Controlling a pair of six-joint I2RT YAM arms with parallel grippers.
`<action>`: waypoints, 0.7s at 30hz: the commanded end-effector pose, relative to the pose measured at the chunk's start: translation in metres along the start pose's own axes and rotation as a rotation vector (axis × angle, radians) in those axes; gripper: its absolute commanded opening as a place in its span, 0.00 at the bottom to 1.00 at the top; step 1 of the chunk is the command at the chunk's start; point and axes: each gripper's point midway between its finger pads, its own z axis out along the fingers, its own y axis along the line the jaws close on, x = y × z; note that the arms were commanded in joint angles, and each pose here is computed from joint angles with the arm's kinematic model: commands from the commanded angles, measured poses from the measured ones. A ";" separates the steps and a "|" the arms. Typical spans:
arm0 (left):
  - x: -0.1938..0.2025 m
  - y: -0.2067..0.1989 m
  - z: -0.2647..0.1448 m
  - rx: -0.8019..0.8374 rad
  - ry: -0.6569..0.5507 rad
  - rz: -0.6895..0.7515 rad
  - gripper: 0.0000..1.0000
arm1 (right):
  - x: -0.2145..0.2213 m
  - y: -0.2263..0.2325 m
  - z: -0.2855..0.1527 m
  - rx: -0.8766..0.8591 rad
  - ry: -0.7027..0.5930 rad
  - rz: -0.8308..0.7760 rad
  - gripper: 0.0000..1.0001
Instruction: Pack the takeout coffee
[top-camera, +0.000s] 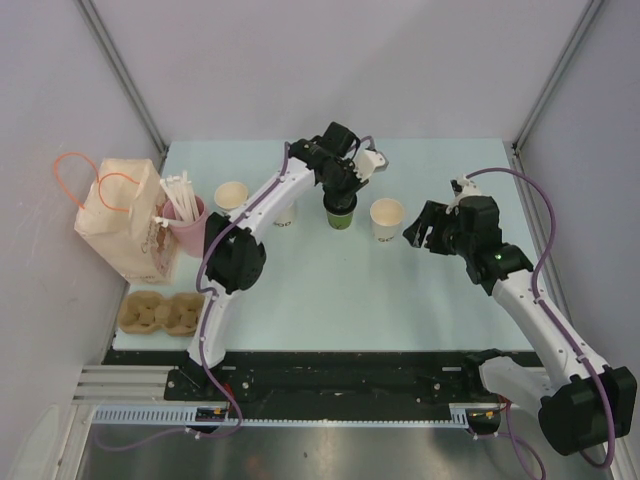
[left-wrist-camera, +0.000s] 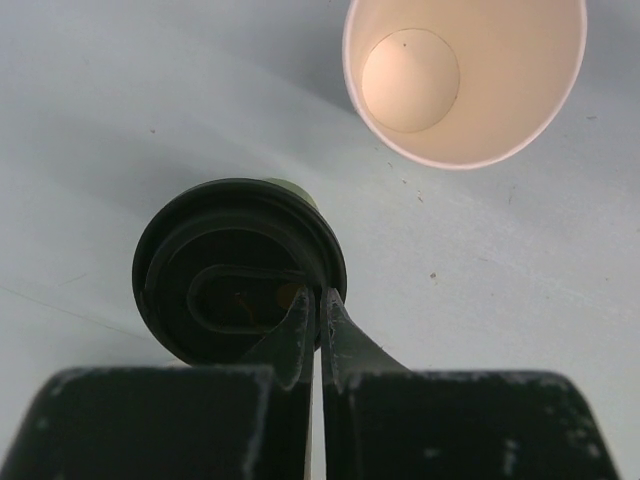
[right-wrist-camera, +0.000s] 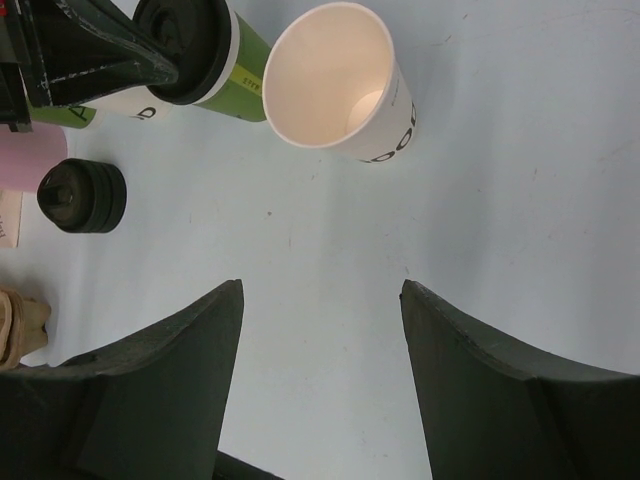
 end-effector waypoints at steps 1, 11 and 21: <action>-0.006 0.001 -0.003 0.042 -0.033 -0.039 0.00 | -0.005 0.002 -0.006 0.000 -0.025 -0.020 0.70; -0.003 -0.005 0.002 0.081 -0.029 -0.040 0.11 | -0.002 0.006 -0.006 -0.011 -0.021 -0.027 0.70; -0.023 -0.002 -0.035 0.030 -0.094 -0.017 0.50 | -0.011 0.021 -0.005 -0.064 -0.058 -0.040 0.71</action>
